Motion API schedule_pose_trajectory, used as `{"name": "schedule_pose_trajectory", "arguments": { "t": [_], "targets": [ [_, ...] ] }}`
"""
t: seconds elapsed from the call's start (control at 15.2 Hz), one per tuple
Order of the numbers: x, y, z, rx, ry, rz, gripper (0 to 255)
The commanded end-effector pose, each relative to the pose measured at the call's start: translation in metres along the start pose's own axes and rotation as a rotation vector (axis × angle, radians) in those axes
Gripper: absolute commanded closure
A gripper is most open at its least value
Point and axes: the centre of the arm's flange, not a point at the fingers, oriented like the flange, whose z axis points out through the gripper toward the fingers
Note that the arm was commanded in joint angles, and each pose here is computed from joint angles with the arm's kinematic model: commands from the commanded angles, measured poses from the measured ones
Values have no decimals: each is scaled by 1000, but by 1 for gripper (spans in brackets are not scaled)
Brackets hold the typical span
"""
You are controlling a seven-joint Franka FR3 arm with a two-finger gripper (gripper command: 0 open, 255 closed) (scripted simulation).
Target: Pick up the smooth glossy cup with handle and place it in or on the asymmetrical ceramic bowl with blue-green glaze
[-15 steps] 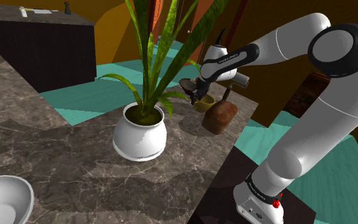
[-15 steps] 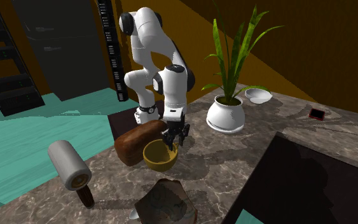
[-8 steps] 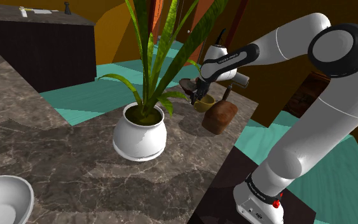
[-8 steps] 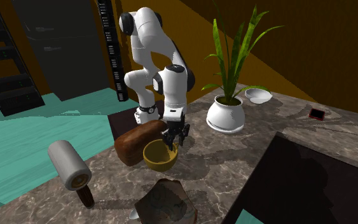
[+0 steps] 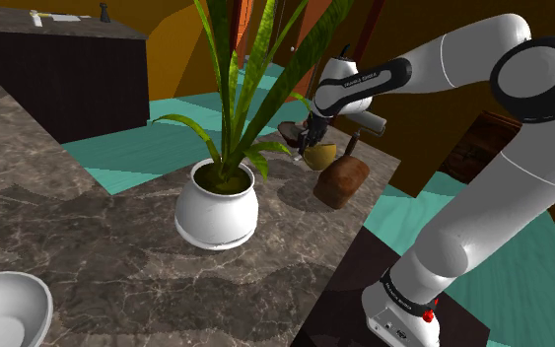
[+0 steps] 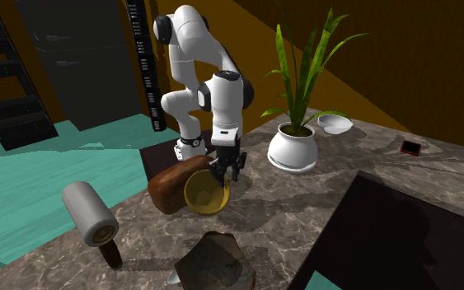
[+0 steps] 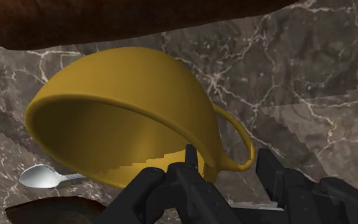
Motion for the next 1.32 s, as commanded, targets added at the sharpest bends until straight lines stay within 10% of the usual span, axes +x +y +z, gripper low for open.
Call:
{"name": "schedule_pose_trajectory", "arguments": {
  "t": [0.0, 1.25],
  "targets": [
    [0, 1, -12, 0, 1, 0, 255],
    [8, 7, -112, 0, 1, 0, 255]
  ]
}}
